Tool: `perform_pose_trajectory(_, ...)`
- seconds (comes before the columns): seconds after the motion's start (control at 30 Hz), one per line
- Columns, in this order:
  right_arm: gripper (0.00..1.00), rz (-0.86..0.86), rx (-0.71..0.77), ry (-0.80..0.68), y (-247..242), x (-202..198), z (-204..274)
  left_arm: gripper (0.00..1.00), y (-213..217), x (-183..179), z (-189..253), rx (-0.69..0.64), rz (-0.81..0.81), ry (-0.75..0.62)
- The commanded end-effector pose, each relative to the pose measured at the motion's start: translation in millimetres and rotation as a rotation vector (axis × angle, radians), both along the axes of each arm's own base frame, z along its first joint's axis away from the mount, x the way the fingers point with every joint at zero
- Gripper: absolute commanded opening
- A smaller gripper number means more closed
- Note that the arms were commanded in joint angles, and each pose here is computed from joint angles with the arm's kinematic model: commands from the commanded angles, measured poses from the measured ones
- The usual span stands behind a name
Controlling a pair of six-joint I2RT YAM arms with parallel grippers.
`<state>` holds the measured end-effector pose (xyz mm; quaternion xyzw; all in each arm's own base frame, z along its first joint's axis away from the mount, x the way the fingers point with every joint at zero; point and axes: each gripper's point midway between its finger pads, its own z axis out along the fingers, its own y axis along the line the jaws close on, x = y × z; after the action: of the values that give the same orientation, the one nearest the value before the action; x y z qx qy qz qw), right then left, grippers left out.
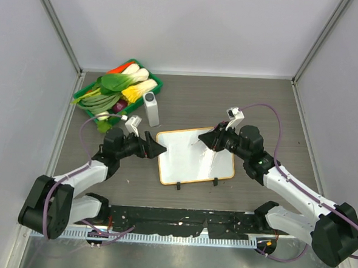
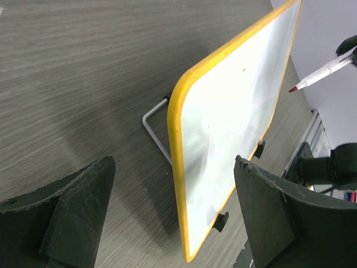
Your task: Write a sentence on the whiteboard
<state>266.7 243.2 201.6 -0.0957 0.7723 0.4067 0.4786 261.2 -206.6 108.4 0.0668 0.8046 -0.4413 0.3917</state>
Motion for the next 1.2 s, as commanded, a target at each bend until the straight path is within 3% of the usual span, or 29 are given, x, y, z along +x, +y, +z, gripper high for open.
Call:
perform_pose_trajectory(0.0, 0.01, -0.015, 0.027, -0.103, 3.3, 11.6, 30.7, 0.91, 15.7, 7.2, 4.4, 0.072, 0.083, -0.066)
perform_pose_trajectory(0.27, 0.01, -0.028, 0.043, -0.090, 4.6, 15.6, 32.2, 0.95, 35.2, 7.4, 12.6, 0.125, 0.175, -0.147)
perform_pose_trajectory(1.17, 0.01, -0.055, 0.035, -0.098, 10.6, 33.7, 30.8, 0.95, 42.8, 7.4, 10.6, 0.159, 0.202, -0.164)
